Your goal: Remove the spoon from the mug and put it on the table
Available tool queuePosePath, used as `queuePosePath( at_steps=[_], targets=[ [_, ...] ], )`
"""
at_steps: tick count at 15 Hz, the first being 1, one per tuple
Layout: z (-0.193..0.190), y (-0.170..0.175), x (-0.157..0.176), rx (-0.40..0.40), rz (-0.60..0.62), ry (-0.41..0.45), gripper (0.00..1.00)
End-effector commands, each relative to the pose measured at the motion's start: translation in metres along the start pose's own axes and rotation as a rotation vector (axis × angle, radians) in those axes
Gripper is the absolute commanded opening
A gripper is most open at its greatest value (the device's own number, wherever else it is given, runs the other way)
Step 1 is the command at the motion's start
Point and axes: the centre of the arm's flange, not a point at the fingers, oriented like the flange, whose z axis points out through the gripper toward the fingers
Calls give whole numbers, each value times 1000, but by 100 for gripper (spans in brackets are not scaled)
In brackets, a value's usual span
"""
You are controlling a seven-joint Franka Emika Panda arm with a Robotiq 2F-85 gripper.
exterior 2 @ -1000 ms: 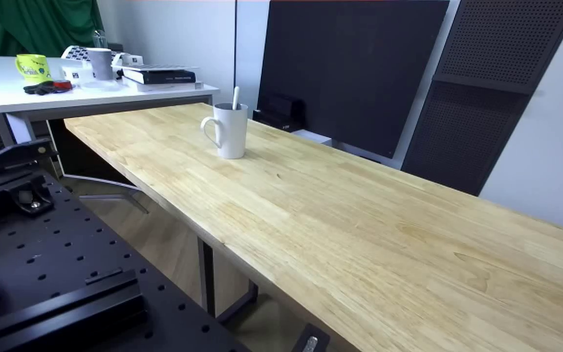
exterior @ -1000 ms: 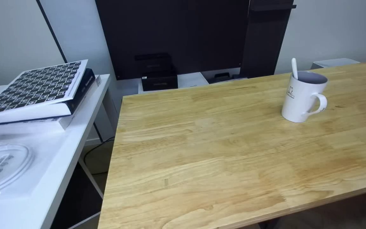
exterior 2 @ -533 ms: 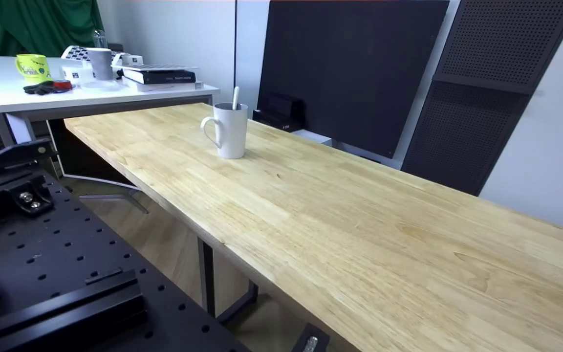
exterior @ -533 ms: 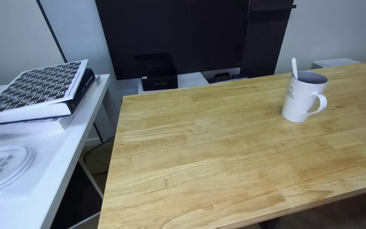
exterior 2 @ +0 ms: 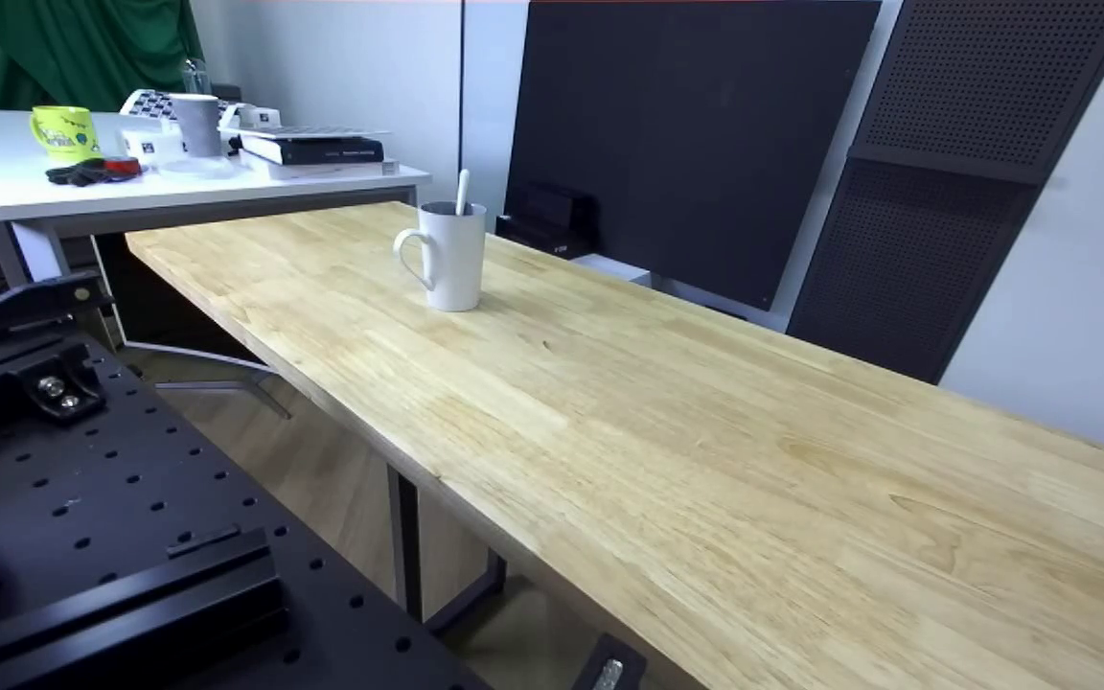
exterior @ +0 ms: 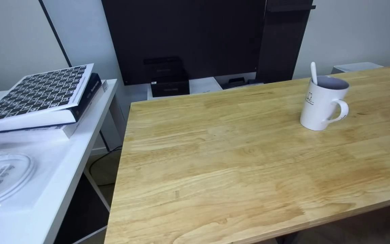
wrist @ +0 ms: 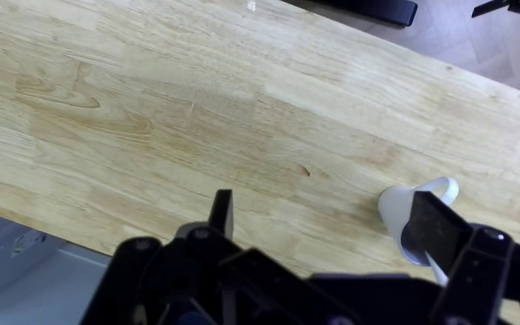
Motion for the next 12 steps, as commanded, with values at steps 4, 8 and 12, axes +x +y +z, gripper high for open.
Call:
queuePosePath(
  at_steps=[4, 8, 12],
  targets=[
    [23, -55, 63, 10, -170, -113, 100],
    [41, -97, 105, 30, -246, -166, 100],
    [56, -137, 145, 50, -308, -167, 100]
  ],
)
